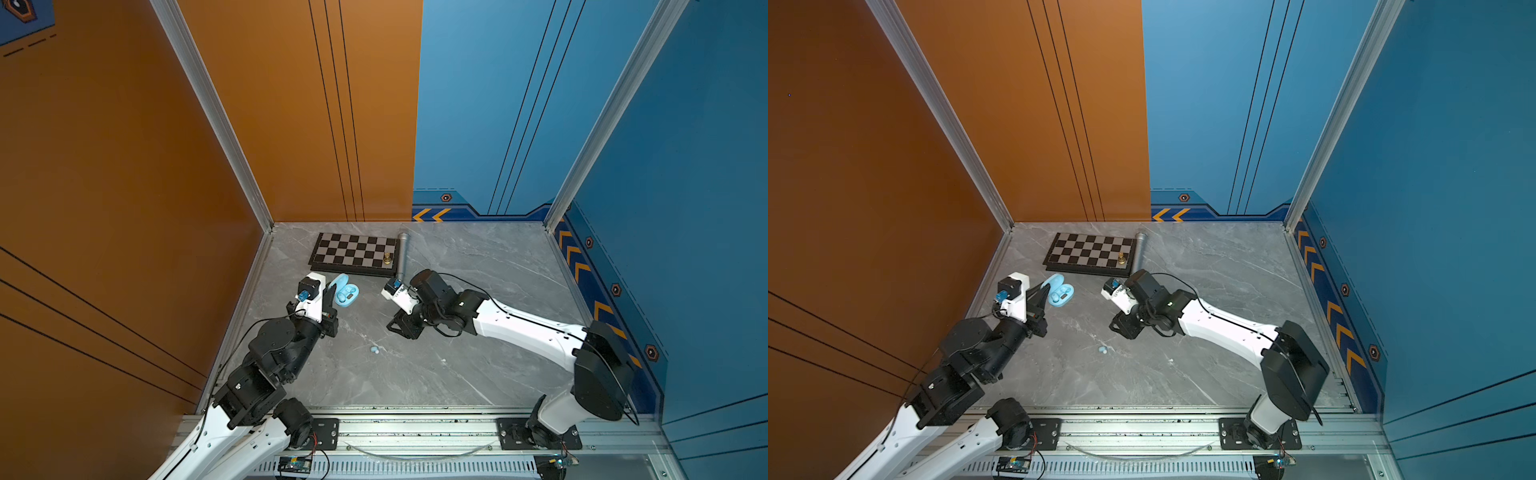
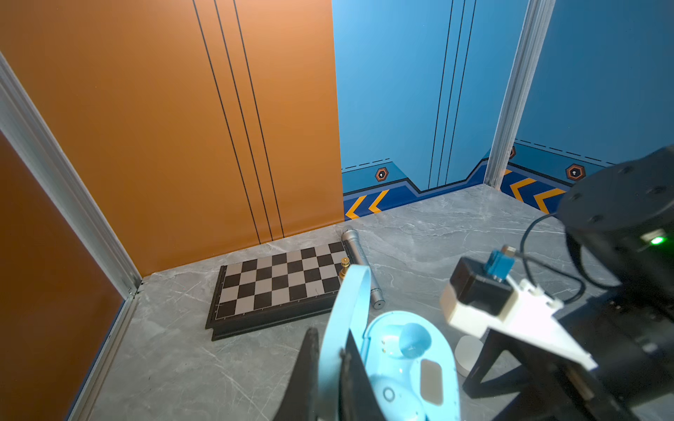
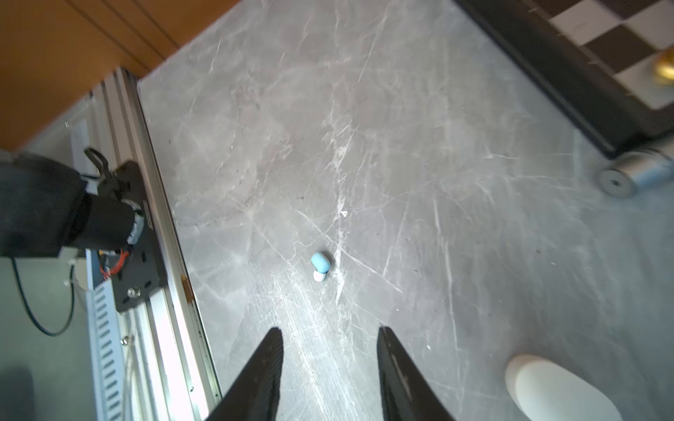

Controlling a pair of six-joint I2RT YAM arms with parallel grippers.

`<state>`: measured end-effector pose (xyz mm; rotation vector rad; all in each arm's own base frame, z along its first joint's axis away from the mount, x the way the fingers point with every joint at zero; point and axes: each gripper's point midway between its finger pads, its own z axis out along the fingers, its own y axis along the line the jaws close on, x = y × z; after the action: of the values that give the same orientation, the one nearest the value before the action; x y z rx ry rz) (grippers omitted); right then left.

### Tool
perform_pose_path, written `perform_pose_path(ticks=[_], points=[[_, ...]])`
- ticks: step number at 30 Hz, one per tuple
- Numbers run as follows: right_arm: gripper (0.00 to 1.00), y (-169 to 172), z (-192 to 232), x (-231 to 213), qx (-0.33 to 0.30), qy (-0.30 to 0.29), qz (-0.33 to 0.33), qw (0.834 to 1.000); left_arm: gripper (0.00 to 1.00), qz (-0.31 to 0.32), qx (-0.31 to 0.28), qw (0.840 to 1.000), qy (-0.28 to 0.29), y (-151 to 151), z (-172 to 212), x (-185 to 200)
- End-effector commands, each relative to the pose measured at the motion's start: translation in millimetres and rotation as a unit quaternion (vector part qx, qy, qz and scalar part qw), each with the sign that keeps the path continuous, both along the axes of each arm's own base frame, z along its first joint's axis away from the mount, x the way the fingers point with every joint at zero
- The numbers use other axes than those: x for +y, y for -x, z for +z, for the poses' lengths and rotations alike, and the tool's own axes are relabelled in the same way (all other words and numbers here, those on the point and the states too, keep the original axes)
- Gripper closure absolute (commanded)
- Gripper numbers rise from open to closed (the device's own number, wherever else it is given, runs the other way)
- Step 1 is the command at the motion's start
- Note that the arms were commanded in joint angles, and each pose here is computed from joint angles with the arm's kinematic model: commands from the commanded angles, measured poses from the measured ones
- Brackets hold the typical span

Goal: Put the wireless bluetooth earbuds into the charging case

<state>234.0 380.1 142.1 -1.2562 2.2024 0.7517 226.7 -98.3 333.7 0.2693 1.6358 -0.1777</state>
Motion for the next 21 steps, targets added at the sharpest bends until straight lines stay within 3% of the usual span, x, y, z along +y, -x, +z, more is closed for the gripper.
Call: perform_pose_path(ticks=[1,5,21], points=[[0.53,11,-12,23,-0.062,0.023,0.120,0.991,1.00,0.029,0.045,0.999,-0.005,6,-27,16],[0.52,24,-41,37,-0.078,0.049,0.189,0.978,1.00,0.036,0.046,0.998,0.005,13,-26,23],[0.56,15,-117,46,-0.082,0.180,0.205,0.959,1.00,0.037,0.054,0.998,0.008,12,-21,23]])
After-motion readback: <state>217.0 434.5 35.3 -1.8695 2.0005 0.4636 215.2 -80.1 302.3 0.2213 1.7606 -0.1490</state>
